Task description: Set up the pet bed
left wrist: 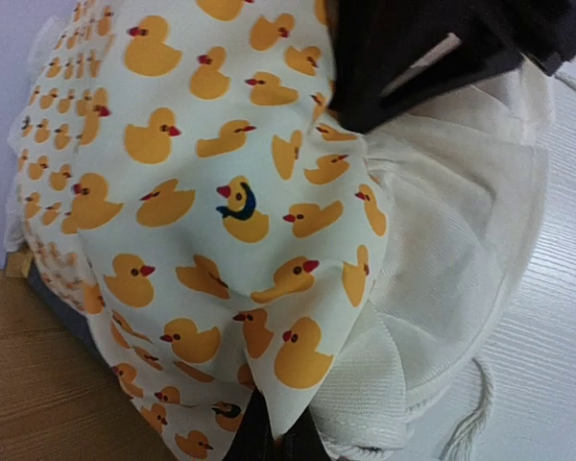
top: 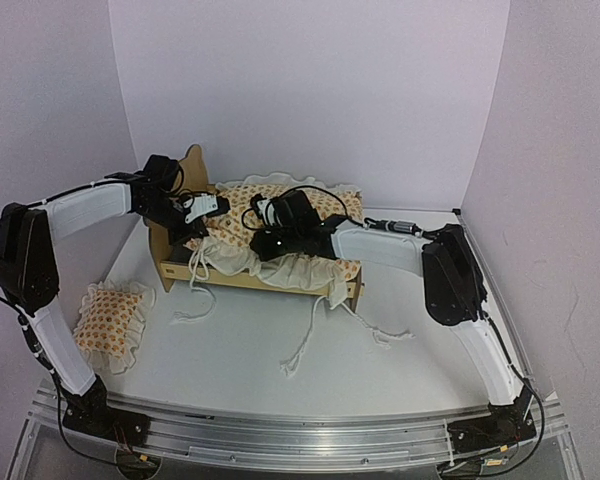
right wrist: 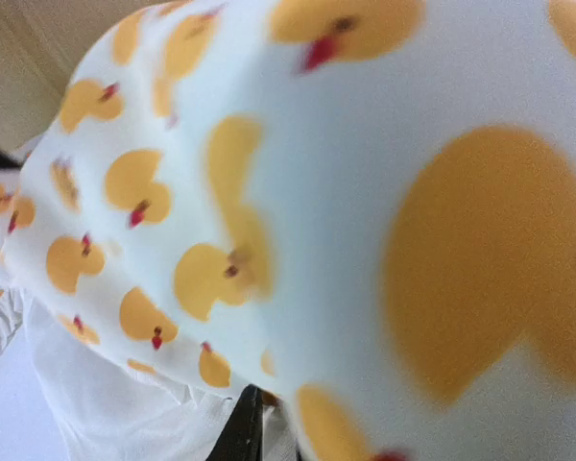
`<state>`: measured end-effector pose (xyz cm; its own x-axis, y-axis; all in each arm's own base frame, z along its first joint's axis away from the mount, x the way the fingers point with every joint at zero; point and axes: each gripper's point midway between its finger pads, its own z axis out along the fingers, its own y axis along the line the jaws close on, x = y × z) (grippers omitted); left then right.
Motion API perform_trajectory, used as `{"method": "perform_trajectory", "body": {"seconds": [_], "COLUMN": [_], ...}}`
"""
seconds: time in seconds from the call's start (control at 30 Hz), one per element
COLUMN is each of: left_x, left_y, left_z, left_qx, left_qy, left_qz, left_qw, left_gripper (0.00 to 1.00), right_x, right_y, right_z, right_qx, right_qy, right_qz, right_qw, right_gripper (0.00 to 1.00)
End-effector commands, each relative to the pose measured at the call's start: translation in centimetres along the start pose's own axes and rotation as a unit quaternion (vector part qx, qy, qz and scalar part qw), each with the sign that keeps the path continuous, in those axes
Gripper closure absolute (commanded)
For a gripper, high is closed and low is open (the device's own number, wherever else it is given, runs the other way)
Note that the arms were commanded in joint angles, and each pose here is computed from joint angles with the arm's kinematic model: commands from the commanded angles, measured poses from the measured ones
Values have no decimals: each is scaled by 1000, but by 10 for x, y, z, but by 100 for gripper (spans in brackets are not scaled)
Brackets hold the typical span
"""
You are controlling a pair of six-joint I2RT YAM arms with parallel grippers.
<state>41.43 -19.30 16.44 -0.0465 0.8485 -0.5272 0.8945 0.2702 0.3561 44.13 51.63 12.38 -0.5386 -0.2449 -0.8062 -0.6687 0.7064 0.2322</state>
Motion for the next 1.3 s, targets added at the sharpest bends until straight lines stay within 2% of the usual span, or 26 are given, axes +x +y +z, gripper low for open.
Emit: {"method": "perform_trajectory", "body": {"seconds": [0.0,0.2,0.3,0.4,0.5,0.6,0.63,0.83,1.27], "left_x": [-22,-31,-30,-27,-26,-27,-27,-27,-26], "left_y": [60,72,57,48,46,46,46,45,42], "left_z": [-33,-38,-32,-29,-30,-31,-30,-28,-28], "left_qx": [-89,-97,-63,-50,-48,-48,-47,-44,-40], "left_qy": [-37,-59,-67,-66,-66,-69,-68,-70,-70], "left_qz": [-9,-16,-19,-24,-27,-28,-29,-34,-36], "left_qw": [995,993,996,996,996,996,996,996,996], "left_gripper": [100,100,100,100,100,100,100,100,100], "right_x": [-89,-116,-99,-79,-67,-58,-54,-33,-40], "right_y": [73,127,156,163,158,163,163,147,121], "right_z": [-69,-99,-80,-51,-30,-16,-10,20,40], "right_qx": [-100,-194,-229,-237,-219,-242,-245,-212,-145], "right_qy": [-107,-197,-186,-161,-150,-134,-128,-111,-147], "right_qz": [-99,-110,-110,-62,-19,10,24,59,57], "right_qw": [984,955,949,956,964,961,961,969,977], "right_gripper": [83,75,64,60,67,78,79,80,75]}}
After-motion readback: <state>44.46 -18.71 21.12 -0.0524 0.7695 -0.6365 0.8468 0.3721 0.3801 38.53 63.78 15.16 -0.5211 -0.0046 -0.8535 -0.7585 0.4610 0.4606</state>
